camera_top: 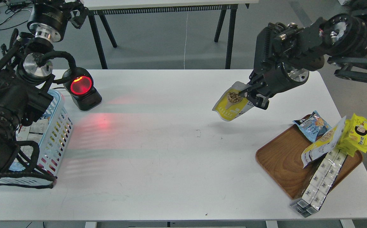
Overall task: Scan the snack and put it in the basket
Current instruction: 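Carry the yellow pouch toward the table center with the right gripper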
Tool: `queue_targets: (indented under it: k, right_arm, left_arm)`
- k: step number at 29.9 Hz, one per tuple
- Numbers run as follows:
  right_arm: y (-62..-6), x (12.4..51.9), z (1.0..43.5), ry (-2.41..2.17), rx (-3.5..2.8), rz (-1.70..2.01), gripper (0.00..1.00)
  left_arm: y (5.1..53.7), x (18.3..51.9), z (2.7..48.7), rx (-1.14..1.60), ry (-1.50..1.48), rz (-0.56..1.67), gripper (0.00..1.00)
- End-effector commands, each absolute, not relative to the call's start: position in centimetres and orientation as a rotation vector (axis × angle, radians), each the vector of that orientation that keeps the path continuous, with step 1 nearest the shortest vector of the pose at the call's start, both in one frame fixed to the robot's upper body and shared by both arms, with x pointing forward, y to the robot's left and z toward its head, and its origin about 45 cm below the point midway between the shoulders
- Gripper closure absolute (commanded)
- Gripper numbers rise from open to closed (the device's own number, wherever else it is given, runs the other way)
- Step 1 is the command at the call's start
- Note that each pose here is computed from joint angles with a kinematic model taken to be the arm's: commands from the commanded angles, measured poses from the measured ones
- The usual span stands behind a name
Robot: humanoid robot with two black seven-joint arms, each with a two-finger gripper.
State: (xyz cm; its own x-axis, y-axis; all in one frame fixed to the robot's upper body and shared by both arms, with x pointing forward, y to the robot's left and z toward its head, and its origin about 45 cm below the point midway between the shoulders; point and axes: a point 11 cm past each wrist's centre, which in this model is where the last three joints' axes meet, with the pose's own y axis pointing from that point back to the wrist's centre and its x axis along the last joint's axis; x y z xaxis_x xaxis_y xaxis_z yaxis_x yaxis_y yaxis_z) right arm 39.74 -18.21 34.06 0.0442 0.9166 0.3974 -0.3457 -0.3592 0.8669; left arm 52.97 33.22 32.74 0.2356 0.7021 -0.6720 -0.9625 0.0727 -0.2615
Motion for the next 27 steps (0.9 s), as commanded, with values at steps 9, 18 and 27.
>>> queue_targets:
  k: [9,18,27]
  right_arm:
    - [-10.3,39.7,32.7,0.713,1.327,1.620,1.00]
    - [-6.4,38.8,29.5,0.800,1.338,1.639,1.00]
    - [-4.5,39.1,27.5,0.804,1.346,1.642,1.00]
  left_arm:
    - [33.5,52.9,32.6,-0.758,0.421,1.313,0.00]
    - [33.5,52.9,32.6,-0.755,0.420,1.313,0.00]
    - [33.4,52.9,32.5,-0.755,0.421,1.312,0.00]
